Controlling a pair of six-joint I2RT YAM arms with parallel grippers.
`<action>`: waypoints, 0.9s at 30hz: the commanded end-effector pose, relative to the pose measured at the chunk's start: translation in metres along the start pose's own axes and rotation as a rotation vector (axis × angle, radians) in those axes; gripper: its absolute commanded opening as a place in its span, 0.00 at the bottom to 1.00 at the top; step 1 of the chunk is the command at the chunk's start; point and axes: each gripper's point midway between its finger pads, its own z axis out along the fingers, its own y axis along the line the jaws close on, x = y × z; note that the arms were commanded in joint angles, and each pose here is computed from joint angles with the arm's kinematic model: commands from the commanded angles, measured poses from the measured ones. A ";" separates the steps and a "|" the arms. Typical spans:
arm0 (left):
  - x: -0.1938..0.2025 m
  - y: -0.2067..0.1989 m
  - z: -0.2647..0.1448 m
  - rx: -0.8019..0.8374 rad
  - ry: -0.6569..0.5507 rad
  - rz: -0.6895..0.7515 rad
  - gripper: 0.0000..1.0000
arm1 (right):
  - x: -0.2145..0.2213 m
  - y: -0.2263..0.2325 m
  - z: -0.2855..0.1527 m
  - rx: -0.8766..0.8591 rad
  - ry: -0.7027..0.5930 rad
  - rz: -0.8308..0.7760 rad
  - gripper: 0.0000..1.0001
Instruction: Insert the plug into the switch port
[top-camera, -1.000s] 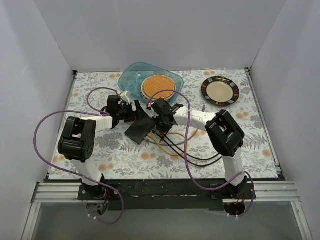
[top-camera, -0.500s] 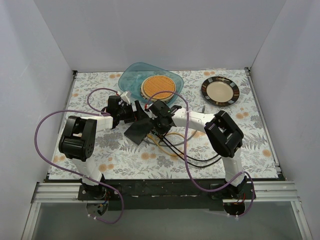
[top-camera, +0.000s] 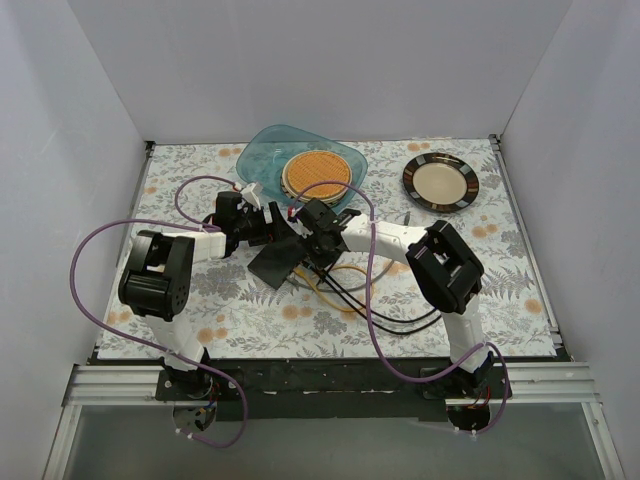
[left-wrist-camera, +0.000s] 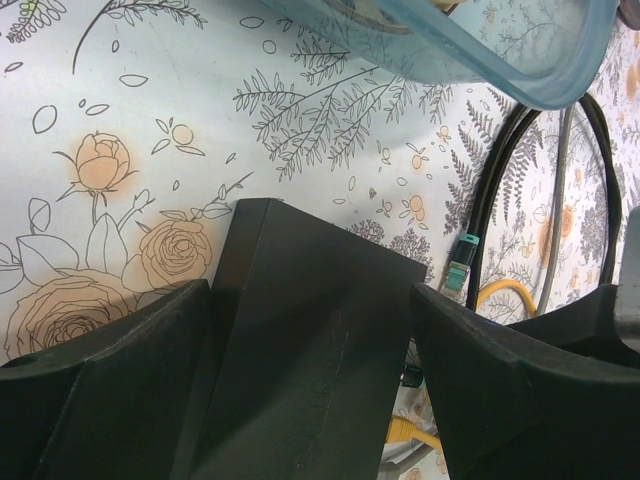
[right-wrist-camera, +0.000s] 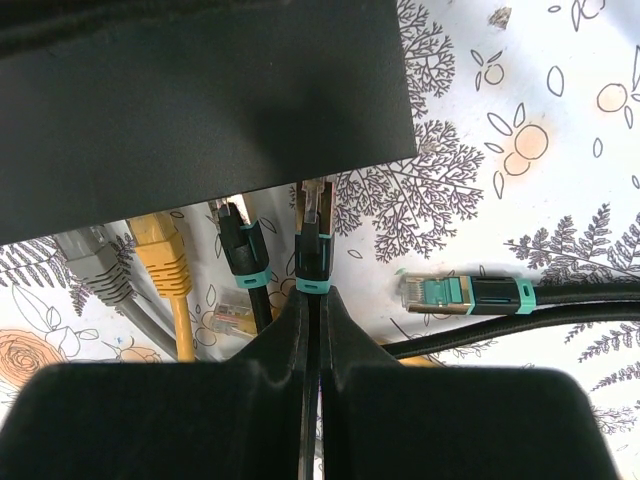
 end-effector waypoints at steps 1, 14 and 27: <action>0.012 -0.015 0.002 0.076 0.053 0.029 0.76 | -0.022 0.012 0.007 -0.028 -0.072 -0.039 0.01; 0.020 -0.030 0.005 0.152 0.084 0.073 0.71 | -0.022 0.008 0.004 -0.041 -0.115 -0.146 0.01; 0.033 -0.044 0.011 0.190 0.134 0.106 0.66 | -0.049 0.002 -0.003 -0.025 -0.208 -0.106 0.01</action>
